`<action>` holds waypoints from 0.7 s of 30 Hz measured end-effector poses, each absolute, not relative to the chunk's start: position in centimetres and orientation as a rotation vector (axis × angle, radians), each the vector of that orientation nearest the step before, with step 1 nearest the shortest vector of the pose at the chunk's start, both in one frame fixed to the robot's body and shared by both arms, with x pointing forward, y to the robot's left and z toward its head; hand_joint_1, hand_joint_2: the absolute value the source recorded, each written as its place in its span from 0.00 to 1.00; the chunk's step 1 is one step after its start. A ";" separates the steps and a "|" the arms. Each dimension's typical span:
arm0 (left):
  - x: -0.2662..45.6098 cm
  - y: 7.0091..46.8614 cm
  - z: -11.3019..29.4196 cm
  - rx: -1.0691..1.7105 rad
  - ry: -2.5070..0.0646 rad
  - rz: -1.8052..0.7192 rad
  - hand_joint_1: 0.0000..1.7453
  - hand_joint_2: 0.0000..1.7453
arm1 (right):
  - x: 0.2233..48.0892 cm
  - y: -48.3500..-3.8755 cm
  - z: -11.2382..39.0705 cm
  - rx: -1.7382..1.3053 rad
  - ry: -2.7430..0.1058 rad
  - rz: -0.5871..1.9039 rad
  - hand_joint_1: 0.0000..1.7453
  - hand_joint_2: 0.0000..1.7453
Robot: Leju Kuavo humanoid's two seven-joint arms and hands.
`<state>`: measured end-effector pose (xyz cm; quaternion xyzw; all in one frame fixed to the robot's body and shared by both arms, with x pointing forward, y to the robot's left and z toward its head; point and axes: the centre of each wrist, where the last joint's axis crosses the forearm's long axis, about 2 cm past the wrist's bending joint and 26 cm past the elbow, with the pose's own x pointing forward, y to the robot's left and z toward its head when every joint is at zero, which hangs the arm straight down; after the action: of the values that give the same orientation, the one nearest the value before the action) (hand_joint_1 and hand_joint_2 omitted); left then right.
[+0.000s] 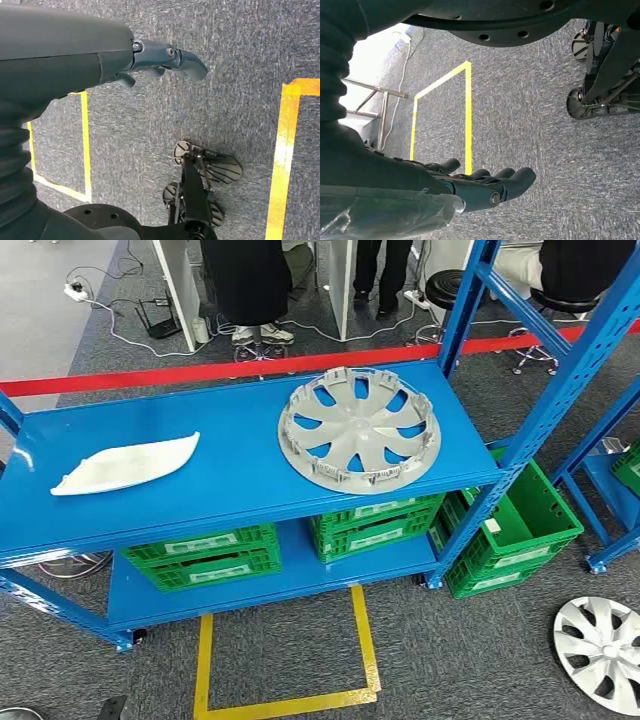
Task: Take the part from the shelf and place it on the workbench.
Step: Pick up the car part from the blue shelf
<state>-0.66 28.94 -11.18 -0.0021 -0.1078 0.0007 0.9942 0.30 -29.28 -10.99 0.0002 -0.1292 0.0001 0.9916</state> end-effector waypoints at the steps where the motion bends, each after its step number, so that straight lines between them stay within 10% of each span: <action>1: -0.6 28.9 -11.2 -0.004 -0.216 0.002 0.00 1.00 | 0.3 -29.3 -11.0 0.000 -0.260 0.000 0.00 1.00; 2: -0.6 29.0 -11.2 -0.003 -0.218 0.005 0.00 1.00 | 0.4 -29.3 -11.0 0.000 -0.261 -0.001 0.00 1.00; 6: 0.1 29.0 -11.2 0.017 -0.262 0.057 0.00 0.00 | 1.0 -29.2 -11.0 0.000 -0.290 -0.014 0.00 1.00; 21: 2.5 28.5 -11.1 0.126 -0.470 0.393 0.00 0.00 | 3.5 -27.4 -11.0 0.027 -0.441 -0.165 0.00 1.00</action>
<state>2.52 28.46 -11.07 0.0620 -0.2314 0.1933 0.9515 3.52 -27.43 -11.04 0.0134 -0.2184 -0.0819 0.9723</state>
